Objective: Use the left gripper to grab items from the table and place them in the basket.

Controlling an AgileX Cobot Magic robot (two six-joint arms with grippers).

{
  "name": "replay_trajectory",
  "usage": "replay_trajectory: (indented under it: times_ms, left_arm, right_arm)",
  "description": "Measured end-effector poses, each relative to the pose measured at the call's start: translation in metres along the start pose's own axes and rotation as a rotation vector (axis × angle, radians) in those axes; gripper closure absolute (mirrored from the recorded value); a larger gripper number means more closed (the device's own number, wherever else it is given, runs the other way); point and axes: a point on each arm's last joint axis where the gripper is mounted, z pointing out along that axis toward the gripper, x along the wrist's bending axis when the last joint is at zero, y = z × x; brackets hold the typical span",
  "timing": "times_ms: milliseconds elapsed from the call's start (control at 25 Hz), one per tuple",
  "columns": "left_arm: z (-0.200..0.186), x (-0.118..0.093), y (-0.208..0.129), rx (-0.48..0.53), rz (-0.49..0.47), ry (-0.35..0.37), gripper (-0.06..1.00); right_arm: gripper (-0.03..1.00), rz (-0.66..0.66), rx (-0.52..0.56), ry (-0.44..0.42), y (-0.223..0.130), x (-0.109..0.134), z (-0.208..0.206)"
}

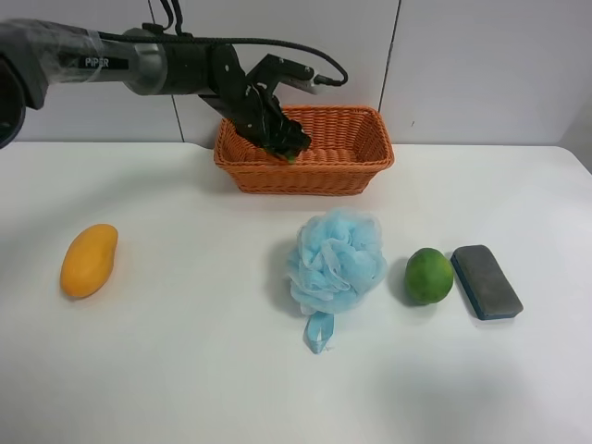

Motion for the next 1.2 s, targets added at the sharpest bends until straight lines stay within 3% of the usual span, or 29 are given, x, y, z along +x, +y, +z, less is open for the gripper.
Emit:
replay_trajectory:
  times_ms: [520,720,1040,1200]
  left_arm:
    - [-0.001,-0.001,0.004,-0.02,-0.031,-0.01,0.37]
    - [-0.002,-0.001,0.005,-0.034,-0.04,-0.01,0.01]
    - [-0.005,-0.001,0.007,-0.038,-0.041,-0.011,-0.05]
    - [-0.024,-0.002,0.014,0.013,-0.029,-0.031,-0.05]
  right_arm:
    - [-0.03,0.0,0.0,0.0,0.0,0.0,0.0]
    - [-0.03,0.0,0.0,0.0,0.0,0.0,0.0]
    - [-0.03,0.0,0.0,0.0,0.0,0.0,0.0]
    - [-0.03,0.0,0.0,0.0,0.0,0.0,0.0]
